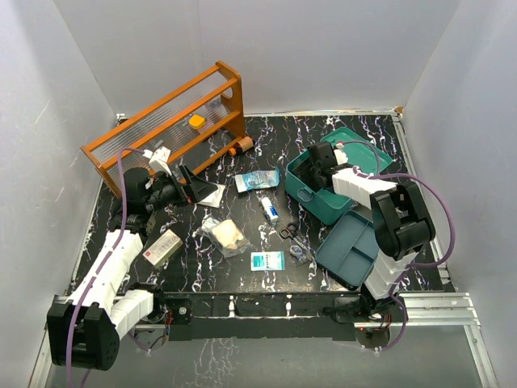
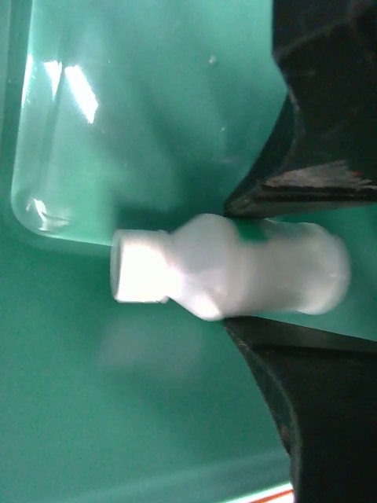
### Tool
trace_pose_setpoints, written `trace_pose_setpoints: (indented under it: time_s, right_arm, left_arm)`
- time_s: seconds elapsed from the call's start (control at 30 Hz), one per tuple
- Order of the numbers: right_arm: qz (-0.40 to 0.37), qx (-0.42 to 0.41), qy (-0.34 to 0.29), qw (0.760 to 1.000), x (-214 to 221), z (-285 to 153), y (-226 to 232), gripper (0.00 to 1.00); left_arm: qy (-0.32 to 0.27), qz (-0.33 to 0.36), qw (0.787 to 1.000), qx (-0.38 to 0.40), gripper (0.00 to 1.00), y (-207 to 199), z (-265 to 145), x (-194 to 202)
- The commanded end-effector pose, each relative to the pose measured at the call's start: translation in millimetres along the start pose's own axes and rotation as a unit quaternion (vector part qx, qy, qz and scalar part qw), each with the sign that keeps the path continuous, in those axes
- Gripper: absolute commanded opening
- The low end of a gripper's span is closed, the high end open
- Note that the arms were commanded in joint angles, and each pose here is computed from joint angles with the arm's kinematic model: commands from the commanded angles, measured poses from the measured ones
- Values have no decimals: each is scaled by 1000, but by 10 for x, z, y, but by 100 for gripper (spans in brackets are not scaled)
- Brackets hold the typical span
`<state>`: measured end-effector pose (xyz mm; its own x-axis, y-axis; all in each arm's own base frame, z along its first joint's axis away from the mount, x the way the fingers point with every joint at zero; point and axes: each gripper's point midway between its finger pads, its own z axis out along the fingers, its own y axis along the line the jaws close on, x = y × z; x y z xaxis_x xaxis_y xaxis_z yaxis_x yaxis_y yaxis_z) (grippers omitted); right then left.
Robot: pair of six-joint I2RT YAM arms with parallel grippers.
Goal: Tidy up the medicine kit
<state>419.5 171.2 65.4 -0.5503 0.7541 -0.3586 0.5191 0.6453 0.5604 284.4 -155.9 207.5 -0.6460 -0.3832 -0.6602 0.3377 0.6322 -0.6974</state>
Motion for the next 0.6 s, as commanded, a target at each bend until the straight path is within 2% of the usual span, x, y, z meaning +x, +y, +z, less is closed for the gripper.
trace_pose_setpoints:
  time_s: [0.0,0.07,0.17,0.37,0.47,0.57]
  right_arm:
    - [9,-42,-6,999,-94,-11,277,54]
    - [7,-42,-8,999,-104,-18,277,58]
    - [1,-42,-16,999,-133,-34,276,59]
    - [-11,-43,-23,999,-157,-68,272,54]
    - [-21,-61,-42,997,-261,-233,368,51]
    - [-28,-60,-39,997,-289,-375,400,53]
  left_arm:
    - [-19,28,999,11,99,-102,-3,-158]
    - [-19,29,999,10,99,-96,3,-162]
    - [-18,33,999,9,99,-96,3,-164]
    - [-15,34,999,8,99,-80,10,-154]
    - [-17,35,999,8,99,-88,10,-171]
    - [-17,36,999,9,99,-105,9,-187]
